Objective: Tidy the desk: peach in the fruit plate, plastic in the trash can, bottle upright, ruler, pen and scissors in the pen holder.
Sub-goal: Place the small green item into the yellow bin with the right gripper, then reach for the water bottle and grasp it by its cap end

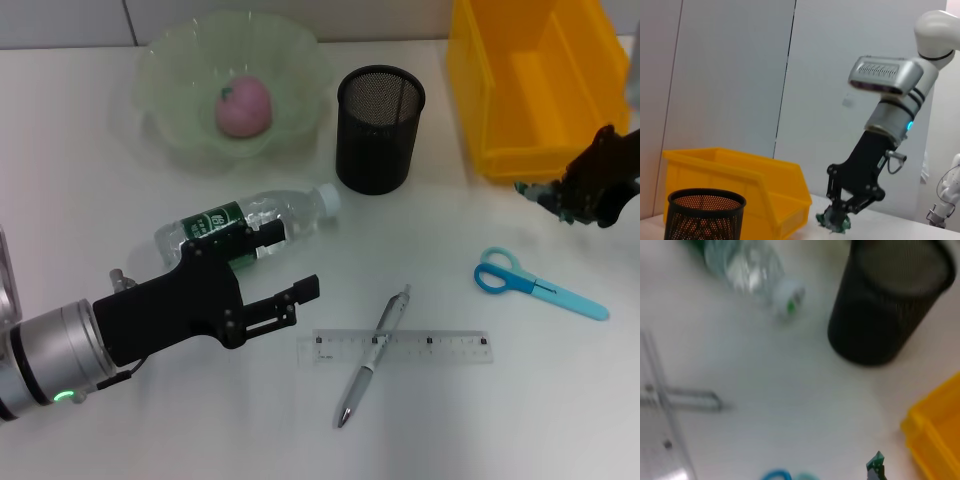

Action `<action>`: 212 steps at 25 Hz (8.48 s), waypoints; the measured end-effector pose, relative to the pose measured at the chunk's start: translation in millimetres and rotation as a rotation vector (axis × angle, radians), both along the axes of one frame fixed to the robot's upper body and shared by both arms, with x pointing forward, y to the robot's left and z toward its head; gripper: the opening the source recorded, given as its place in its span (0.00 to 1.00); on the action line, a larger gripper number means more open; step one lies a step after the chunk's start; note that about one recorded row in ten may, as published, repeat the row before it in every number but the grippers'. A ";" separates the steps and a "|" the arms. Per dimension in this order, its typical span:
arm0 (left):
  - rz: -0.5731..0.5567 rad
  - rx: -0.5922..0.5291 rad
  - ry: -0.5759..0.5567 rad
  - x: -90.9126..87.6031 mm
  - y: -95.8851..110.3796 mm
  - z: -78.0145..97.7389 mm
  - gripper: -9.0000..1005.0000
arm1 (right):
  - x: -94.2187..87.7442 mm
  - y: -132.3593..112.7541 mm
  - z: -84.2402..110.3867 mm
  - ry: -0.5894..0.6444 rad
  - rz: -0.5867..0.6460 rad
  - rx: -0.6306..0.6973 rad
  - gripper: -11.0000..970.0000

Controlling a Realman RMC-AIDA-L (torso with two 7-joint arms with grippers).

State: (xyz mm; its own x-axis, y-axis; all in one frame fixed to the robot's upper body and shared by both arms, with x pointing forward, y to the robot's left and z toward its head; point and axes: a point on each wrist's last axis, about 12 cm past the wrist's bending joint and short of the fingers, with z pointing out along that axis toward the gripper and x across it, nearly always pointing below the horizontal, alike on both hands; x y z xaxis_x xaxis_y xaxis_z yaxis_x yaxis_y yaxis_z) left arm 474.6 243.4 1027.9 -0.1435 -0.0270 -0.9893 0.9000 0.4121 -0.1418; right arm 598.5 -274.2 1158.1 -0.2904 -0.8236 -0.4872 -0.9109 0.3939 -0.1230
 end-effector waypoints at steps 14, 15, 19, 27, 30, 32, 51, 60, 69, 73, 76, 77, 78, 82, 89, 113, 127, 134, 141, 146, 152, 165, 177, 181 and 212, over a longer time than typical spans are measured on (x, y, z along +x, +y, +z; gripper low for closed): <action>-0.008 -0.007 -0.008 0.5 0.0 2.0 0.77 | -49.8 -58.2 -29.7 -0.188 -0.121 0.594 0.06; -0.008 -0.007 -0.009 0.6 0.3 2.2 0.77 | -49.8 -58.2 -29.7 -0.188 -0.121 0.594 0.06; -0.009 -0.008 -0.007 1.3 0.9 2.8 0.77 | -71.4 -69.0 -62.0 -0.308 -0.166 0.744 0.06; -0.015 -0.010 -0.011 3.2 -0.7 4.1 0.77 | -85.1 -65.6 -85.9 -0.460 -0.230 0.879 0.06; -0.016 -0.011 -0.012 3.6 -1.3 4.3 0.77 | -84.6 -60.6 -89.2 -0.476 -0.234 0.888 0.06; -0.017 -0.011 -0.011 3.6 -1.4 4.3 0.77 | -84.2 -58.6 -89.9 -0.475 -0.234 0.890 0.06; -0.013 -0.017 -0.008 1.8 -2.0 3.4 0.77 | -28.7 -27.4 -91.3 -0.696 -0.473 0.841 0.07; -0.009 -0.020 -0.011 1.8 -2.0 3.6 0.77 | -4.2 -20.1 -86.5 -0.694 -0.546 0.804 0.10; -0.007 -0.021 -0.016 3.0 -2.1 4.3 0.77 | 2.4 -17.7 -87.1 -0.683 -0.572 0.784 0.12; -0.007 -0.021 -0.017 3.2 -2.1 4.4 0.77 | 5.8 -20.6 -85.9 -0.690 -0.614 0.787 0.13; -0.010 -0.019 -0.017 3.3 -2.2 4.5 0.77 | 6.3 -21.0 -85.4 -0.695 -0.625 0.794 0.17; -0.011 -0.019 -0.018 3.2 -2.2 4.5 0.77 | 6.2 -20.9 -85.5 -0.694 -0.625 0.794 0.20; -0.011 -0.019 -0.018 3.2 -2.2 4.5 0.77 | 6.2 -20.9 -85.5 -0.694 -0.625 0.794 0.24; -0.013 -0.017 -0.018 3.2 -2.3 4.4 0.77 | 6.0 -20.9 -86.3 -0.690 -0.631 0.795 0.37; -0.013 -0.019 -0.017 2.9 -2.4 4.4 0.77 | 4.2 -25.8 -86.0 -0.702 -0.669 0.817 0.58; -0.016 -0.025 -0.026 7.7 -3.7 7.9 0.77 | -58.8 -41.8 -76.9 -0.496 -0.500 1.194 0.78; -0.037 -0.019 -0.018 19.7 -4.9 15.3 0.77 | -119.7 -55.9 -98.4 -0.173 -0.131 0.905 0.77; -0.033 -0.013 -0.021 21.4 -4.3 15.8 0.77 | -122.6 -53.4 -114.3 -0.181 -0.104 0.786 0.77; -0.028 -0.006 -0.014 24.8 -1.7 17.7 0.77 | -124.3 -51.6 -116.7 -0.174 -0.102 0.782 0.77; -0.029 -0.003 -0.013 24.9 -1.7 17.6 0.77 | -125.2 -51.1 -117.5 -0.172 -0.103 0.782 0.77; -0.029 -0.001 -0.017 25.6 -1.3 18.1 0.77 | -126.3 -51.1 -118.2 -0.170 -0.105 0.783 0.77; -0.073 0.128 0.122 93.7 -15.7 64.1 0.77 | -126.2 -51.8 -119.2 -0.170 -0.112 0.774 0.77; -0.098 0.527 0.252 139.0 -46.9 131.5 0.77 | -129.4 -54.1 -120.6 -0.173 -0.126 0.772 0.77; -0.096 0.644 0.287 148.8 -63.8 142.2 0.77 | -129.5 -54.6 -120.5 -0.174 -0.126 0.770 0.77; -0.057 1.009 0.221 157.9 -120.5 104.6 0.76 | -127.3 -53.9 -119.1 -0.176 -0.121 0.770 0.77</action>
State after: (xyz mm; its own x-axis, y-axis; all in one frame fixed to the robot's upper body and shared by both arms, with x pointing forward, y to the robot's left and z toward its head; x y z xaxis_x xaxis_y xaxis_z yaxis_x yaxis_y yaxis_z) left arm 632.5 122.9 1132.5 -0.2999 0.8128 -0.4994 0.9178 0.3886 0.0814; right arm 471.2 -328.0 1039.0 -0.2223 -0.2052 -0.9532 -0.8491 0.5212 0.0858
